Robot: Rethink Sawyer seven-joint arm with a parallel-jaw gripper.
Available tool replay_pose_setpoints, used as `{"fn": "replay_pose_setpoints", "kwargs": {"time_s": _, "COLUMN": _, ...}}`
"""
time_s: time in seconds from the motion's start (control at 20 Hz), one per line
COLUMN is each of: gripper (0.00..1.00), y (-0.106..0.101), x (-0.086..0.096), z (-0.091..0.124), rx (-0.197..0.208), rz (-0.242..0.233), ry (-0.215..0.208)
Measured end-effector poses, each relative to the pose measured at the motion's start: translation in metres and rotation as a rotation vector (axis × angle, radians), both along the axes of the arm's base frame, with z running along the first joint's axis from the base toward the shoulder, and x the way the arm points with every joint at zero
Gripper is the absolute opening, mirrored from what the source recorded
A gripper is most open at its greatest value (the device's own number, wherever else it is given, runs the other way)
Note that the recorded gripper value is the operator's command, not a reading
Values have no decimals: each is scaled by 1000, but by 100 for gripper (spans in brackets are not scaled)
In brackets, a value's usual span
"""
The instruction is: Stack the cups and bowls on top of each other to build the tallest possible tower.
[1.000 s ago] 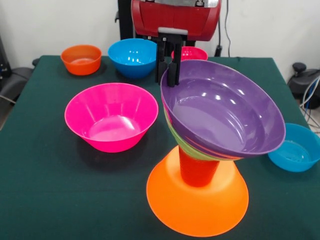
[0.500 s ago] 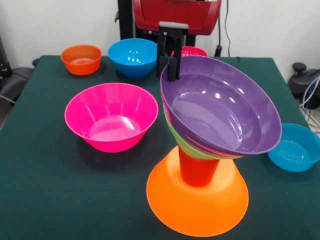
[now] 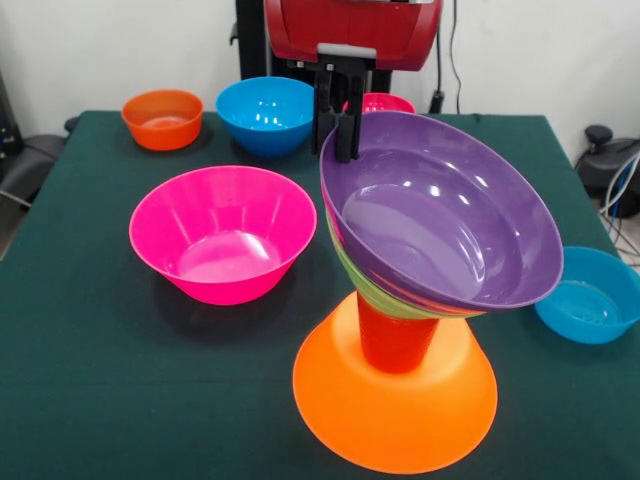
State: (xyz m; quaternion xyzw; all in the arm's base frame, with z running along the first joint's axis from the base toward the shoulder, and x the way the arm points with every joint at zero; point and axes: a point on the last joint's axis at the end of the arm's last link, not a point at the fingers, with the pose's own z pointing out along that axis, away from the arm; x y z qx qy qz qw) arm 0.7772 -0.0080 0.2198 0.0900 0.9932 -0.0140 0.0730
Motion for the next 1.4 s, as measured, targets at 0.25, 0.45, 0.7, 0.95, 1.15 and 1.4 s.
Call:
{"fn": "replay_pose_setpoints", "kwargs": {"time_s": 0.25, "gripper": 0, "y": 0, "x": 0, "z": 0, "rx": 0, "rz": 0, "ry": 0}}
{"fn": "replay_pose_setpoints", "kwargs": {"time_s": 0.45, "gripper": 0, "y": 0, "x": 0, "z": 0, "rx": -1, "rz": 0, "ry": 1}}
{"fn": "replay_pose_setpoints", "kwargs": {"time_s": 0.7, "gripper": 0, "y": -1, "x": -1, "z": -1, "rx": -2, "rz": -2, "ry": 2}}
{"fn": "replay_pose_setpoints", "kwargs": {"time_s": 0.95, "gripper": 0, "y": -4, "x": -4, "z": -2, "rx": 0, "rz": -6, "ry": 8}}
{"fn": "replay_pose_setpoints", "kwargs": {"time_s": 1.15, "gripper": 0, "y": -6, "x": -5, "z": -3, "rx": 0, "rz": -9, "ry": 11}}
{"fn": "replay_pose_setpoints", "kwargs": {"time_s": 1.4, "gripper": 0, "y": -6, "x": -5, "z": -3, "rx": 0, "rz": -9, "ry": 11}}
